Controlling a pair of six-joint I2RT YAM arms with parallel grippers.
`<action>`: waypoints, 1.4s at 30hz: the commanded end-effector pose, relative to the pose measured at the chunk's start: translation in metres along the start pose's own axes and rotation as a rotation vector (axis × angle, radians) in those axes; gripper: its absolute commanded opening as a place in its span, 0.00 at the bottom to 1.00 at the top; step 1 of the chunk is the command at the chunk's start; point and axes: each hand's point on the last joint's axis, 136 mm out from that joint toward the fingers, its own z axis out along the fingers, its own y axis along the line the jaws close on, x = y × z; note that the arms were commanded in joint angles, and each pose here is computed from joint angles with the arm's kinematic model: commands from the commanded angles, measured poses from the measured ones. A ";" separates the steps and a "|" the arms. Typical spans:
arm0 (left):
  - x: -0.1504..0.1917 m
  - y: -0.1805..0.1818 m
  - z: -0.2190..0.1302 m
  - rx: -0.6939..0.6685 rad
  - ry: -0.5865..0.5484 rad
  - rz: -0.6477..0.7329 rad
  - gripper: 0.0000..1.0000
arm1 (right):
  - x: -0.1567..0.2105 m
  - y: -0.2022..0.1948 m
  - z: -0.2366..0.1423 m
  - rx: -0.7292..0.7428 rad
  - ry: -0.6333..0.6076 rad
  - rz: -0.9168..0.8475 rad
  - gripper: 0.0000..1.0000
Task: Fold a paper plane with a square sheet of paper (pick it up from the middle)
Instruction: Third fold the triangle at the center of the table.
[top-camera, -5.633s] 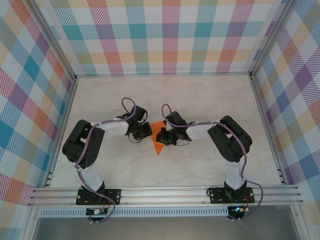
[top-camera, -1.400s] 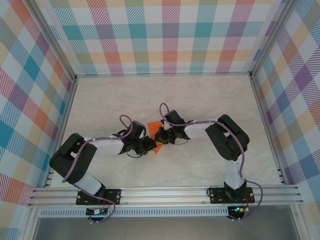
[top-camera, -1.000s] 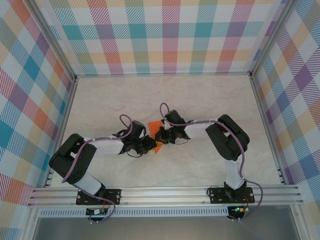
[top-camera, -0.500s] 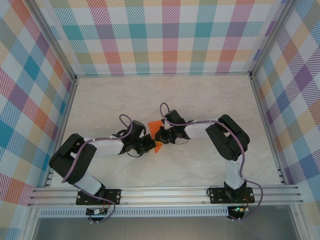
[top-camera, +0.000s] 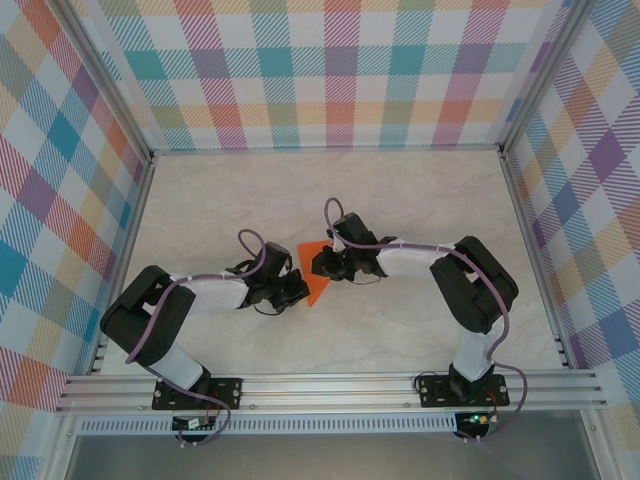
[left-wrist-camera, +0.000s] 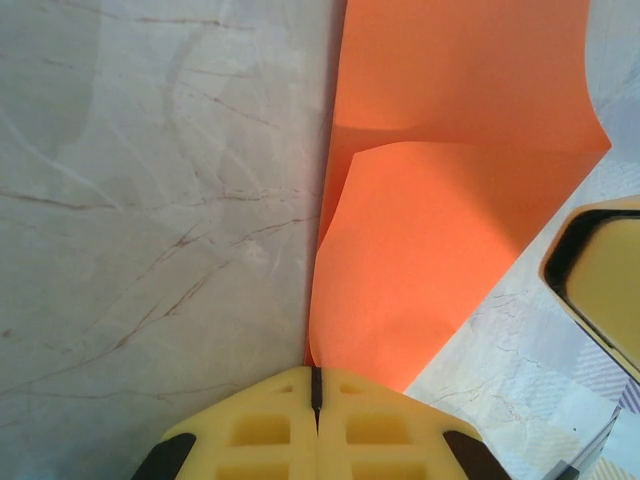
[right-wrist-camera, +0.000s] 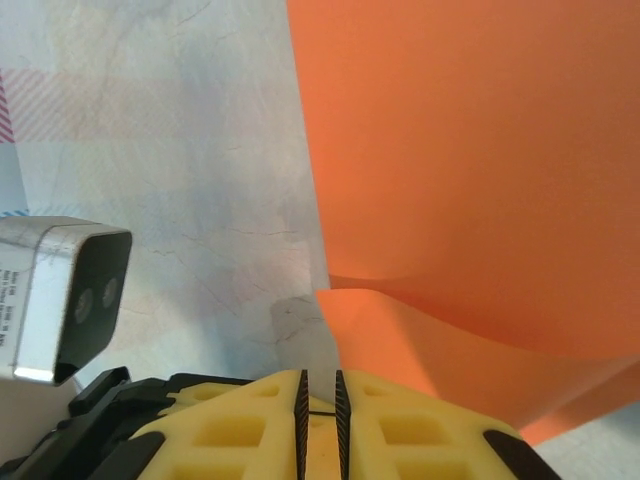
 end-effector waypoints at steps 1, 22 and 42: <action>0.007 0.015 0.006 -0.050 0.015 0.003 0.03 | 0.012 -0.011 -0.002 0.040 0.019 -0.014 0.16; 0.009 0.023 0.007 -0.082 0.025 -0.006 0.02 | 0.018 -0.030 0.018 0.065 0.060 0.016 0.13; -0.002 -0.024 -0.031 0.041 -0.051 0.090 0.24 | 0.026 -0.047 0.020 0.127 0.077 0.038 0.12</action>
